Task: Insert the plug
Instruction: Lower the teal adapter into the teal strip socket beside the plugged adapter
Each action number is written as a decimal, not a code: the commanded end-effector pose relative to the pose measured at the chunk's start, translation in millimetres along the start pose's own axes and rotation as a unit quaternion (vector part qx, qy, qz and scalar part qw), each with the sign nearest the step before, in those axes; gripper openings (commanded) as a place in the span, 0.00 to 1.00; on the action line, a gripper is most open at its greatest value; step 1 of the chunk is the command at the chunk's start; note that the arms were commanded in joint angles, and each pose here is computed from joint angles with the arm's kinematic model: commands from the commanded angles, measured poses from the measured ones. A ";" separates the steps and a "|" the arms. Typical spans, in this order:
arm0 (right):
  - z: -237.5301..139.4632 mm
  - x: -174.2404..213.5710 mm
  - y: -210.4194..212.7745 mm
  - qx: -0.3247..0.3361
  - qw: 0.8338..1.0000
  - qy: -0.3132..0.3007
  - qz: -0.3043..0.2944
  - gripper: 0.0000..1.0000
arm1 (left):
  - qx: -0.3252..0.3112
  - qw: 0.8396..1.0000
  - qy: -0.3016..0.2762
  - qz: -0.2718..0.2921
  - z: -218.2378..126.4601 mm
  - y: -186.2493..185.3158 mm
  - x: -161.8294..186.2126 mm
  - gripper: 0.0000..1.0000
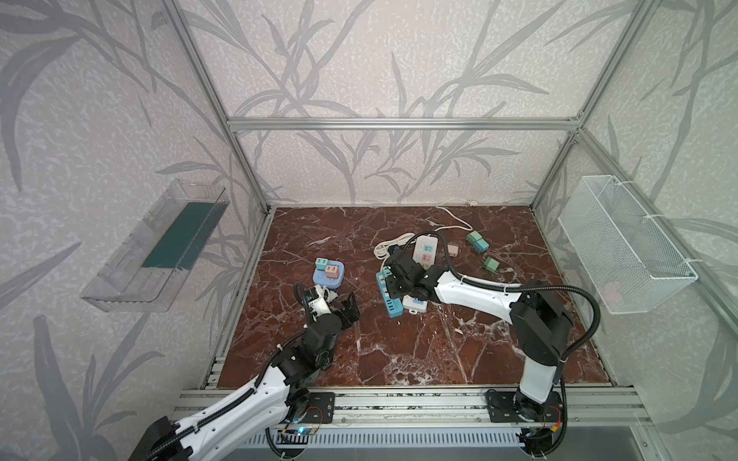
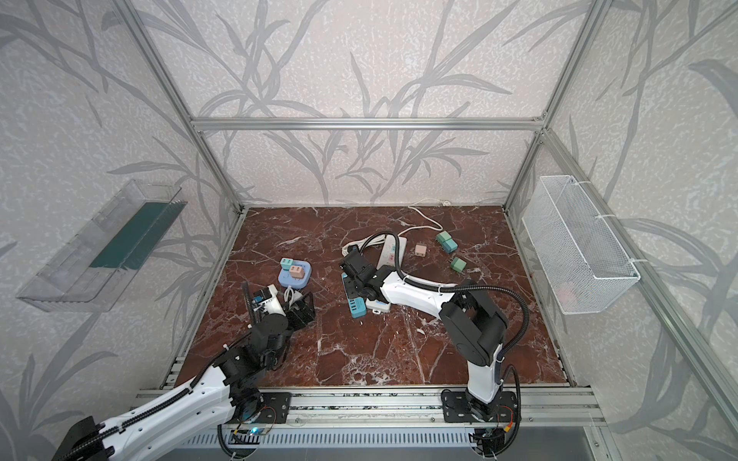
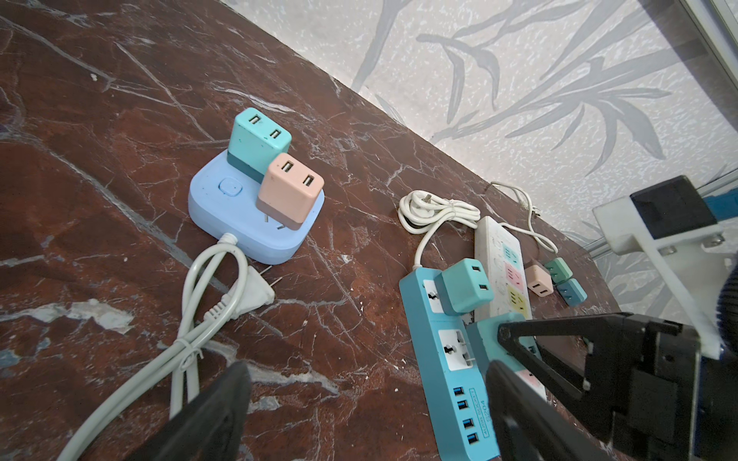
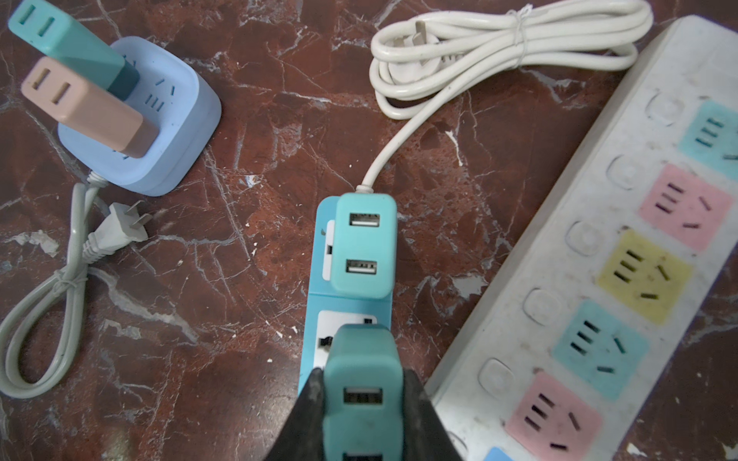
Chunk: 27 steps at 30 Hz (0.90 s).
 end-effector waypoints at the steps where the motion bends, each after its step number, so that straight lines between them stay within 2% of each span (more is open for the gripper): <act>1: 8.2 8.6 -0.8 0.017 1.000 0.014 0.001 0.07 | -0.008 1.000 0.000 0.000 0.1 5.6 2.8 0.92; 12: 20.1 25.3 1.6 0.079 0.995 0.047 -0.033 0.07 | -0.008 1.000 -0.007 -0.003 -1.4 7.5 0.0 0.92; 21: 31.8 45.8 -2.1 0.091 0.993 0.075 -0.024 0.07 | -0.009 1.000 -0.006 -0.003 -1.0 8.0 0.1 0.92; 27: 47.6 69.1 -8.6 0.106 0.987 0.120 -0.020 0.07 | -0.009 1.000 -0.006 -0.005 -0.8 8.3 -0.1 0.92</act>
Point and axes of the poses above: each gripper's point midway between its finger pads, its own z axis out along the fingers, its own y axis along the line the jaws close on, x = y × z, the point moved 8 cm from there along -z, back along the fingers, and after that the axes turned 1 degree about -z, right-handed, at the moved point
